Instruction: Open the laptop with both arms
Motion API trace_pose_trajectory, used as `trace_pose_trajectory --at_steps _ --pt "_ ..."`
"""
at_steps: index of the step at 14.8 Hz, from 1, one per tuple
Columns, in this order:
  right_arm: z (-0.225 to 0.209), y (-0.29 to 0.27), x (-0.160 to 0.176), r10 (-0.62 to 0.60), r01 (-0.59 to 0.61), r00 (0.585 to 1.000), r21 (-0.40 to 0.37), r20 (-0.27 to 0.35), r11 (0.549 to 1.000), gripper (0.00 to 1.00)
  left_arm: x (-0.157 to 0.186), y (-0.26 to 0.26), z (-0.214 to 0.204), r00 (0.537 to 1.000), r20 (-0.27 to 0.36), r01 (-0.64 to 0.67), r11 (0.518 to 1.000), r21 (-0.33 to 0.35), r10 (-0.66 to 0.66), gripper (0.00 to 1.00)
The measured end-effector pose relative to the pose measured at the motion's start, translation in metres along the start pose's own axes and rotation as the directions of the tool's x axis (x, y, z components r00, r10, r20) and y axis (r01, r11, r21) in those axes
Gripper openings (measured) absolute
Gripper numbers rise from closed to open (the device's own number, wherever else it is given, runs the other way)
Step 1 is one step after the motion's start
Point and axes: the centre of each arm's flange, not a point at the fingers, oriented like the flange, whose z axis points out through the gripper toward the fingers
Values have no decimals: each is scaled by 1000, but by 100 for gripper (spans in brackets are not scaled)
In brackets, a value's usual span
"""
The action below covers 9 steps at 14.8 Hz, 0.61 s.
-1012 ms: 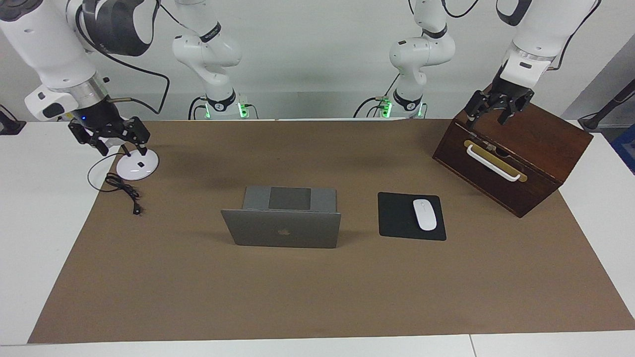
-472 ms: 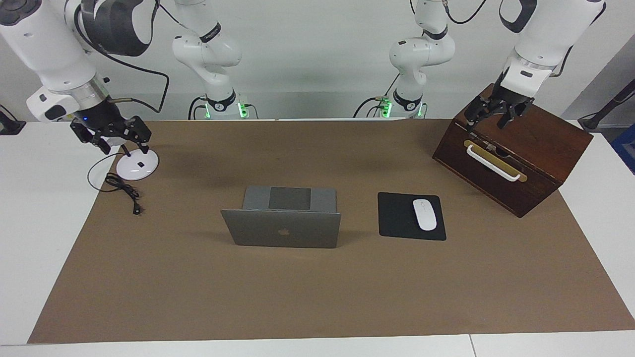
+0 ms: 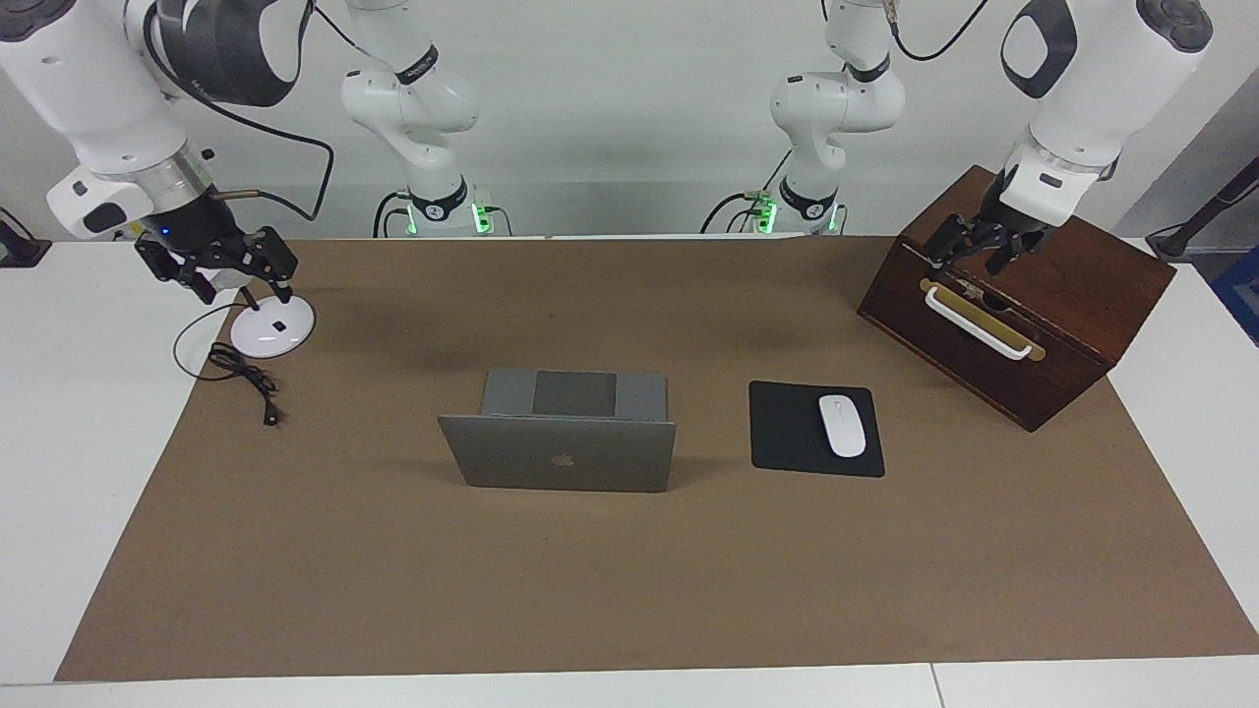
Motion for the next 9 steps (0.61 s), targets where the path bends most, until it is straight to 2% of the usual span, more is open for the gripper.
trace_pose_trajectory --at_steps 9 --pt "-4 0 -2 4 -4 1000 0 -1 1000 100 2 -7 3 1000 9 -30 1000 4 30 100"
